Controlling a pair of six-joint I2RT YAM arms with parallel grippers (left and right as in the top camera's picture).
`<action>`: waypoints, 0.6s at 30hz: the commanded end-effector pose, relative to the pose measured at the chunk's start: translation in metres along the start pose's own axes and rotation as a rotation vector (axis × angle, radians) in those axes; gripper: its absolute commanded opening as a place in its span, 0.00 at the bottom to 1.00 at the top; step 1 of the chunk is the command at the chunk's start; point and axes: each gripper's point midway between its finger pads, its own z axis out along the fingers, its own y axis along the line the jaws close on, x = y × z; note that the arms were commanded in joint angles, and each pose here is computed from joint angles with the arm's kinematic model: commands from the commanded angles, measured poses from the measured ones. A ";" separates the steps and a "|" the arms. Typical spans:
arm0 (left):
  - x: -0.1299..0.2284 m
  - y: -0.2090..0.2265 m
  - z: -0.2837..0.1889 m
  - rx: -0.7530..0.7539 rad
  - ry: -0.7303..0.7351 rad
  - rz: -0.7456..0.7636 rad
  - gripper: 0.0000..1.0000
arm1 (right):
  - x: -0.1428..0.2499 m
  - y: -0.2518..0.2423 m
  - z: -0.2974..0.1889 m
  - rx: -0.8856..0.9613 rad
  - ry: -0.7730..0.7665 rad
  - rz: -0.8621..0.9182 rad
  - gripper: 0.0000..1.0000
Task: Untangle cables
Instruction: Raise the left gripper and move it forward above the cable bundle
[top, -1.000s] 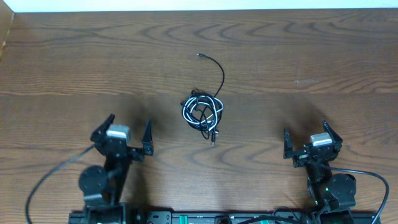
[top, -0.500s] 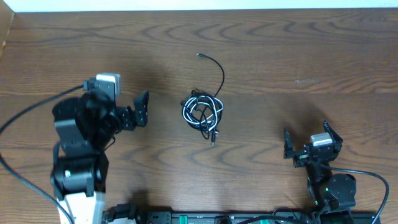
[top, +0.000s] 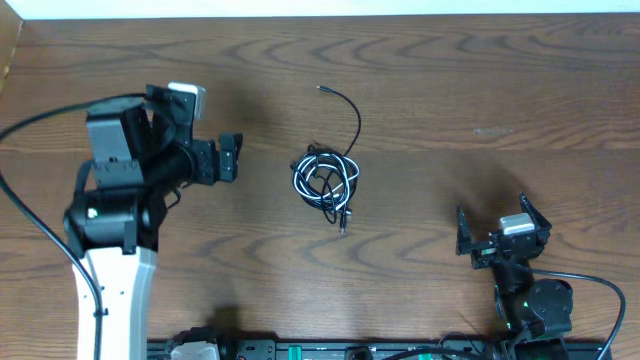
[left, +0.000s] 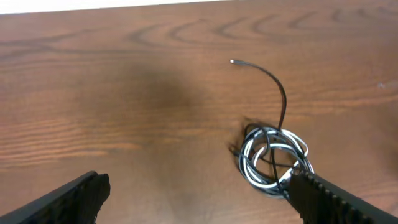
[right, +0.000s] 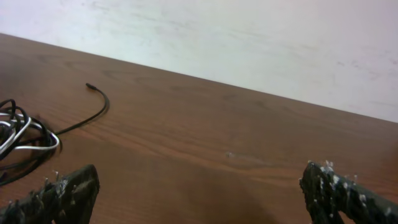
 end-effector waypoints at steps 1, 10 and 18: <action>-0.017 0.005 -0.007 -0.031 0.006 0.034 0.98 | 0.001 0.001 0.000 -0.003 0.005 -0.008 0.99; -0.016 0.028 -0.012 -0.159 0.129 0.013 0.98 | 0.001 0.001 0.000 -0.003 0.005 -0.008 0.99; -0.012 0.024 -0.012 -0.137 0.144 0.001 0.98 | 0.001 0.001 0.000 -0.003 0.004 -0.008 0.99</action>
